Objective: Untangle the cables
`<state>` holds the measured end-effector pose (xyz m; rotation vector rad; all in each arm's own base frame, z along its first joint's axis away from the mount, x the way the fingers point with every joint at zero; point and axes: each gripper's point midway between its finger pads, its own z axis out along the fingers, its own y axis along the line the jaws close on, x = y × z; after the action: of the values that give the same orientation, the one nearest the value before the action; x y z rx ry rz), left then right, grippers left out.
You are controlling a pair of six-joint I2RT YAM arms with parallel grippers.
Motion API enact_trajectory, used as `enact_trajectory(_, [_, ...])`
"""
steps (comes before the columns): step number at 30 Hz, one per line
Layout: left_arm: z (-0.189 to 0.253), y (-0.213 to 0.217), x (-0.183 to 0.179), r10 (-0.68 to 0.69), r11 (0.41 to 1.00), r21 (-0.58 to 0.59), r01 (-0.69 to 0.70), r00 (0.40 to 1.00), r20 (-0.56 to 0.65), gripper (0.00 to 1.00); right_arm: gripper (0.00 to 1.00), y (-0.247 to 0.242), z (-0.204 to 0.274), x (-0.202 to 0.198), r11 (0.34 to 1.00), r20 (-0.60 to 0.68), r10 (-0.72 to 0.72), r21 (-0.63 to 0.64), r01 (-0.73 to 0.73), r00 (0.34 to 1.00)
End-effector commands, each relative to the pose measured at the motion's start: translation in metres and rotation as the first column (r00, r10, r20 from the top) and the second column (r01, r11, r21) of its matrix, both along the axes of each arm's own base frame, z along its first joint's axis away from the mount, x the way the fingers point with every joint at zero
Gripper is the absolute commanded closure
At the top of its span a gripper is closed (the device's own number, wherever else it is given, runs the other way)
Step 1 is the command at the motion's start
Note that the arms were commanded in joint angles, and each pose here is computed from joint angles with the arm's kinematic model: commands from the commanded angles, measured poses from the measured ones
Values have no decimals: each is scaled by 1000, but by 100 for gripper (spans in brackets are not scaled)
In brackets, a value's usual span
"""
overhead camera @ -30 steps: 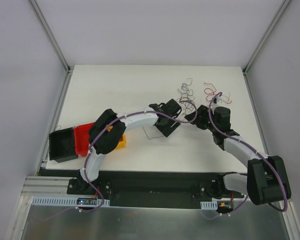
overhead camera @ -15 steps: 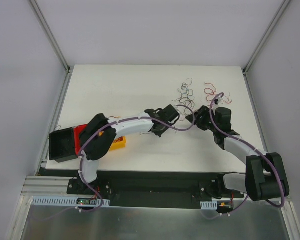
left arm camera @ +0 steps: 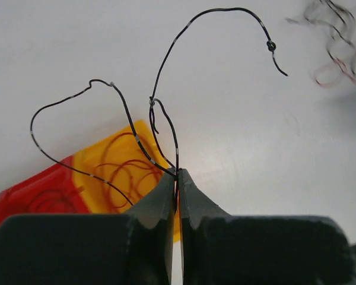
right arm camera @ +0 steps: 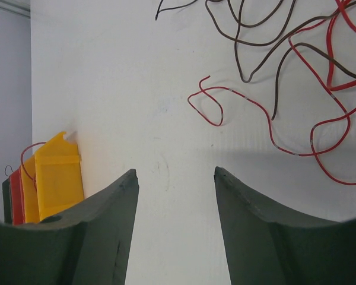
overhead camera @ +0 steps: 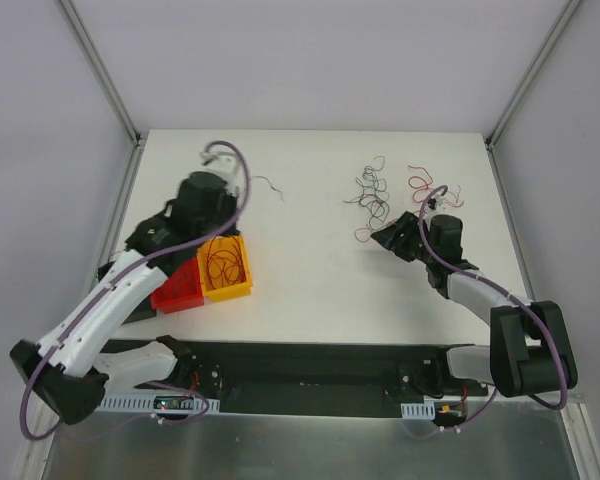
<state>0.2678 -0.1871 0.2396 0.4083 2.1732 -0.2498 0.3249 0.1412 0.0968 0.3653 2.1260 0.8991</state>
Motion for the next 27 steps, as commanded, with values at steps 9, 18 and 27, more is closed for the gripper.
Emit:
enact_trajectory(9, [-25,231,-27,752,540,-96,-836,531,-390,100,44,13,1,7,996,-5,44,78,-43,999])
enact_trajectory(18, [-28,272,-35,887,190,-224,-956,265,-378,100,44,15,1,8,994,-8,52,93,-51,999])
enact_trajectory(27, [-29,289,-4,924,231,-426,-875,334,-184,100,44,19,-1,8,991,-22,64,122,-61,998])
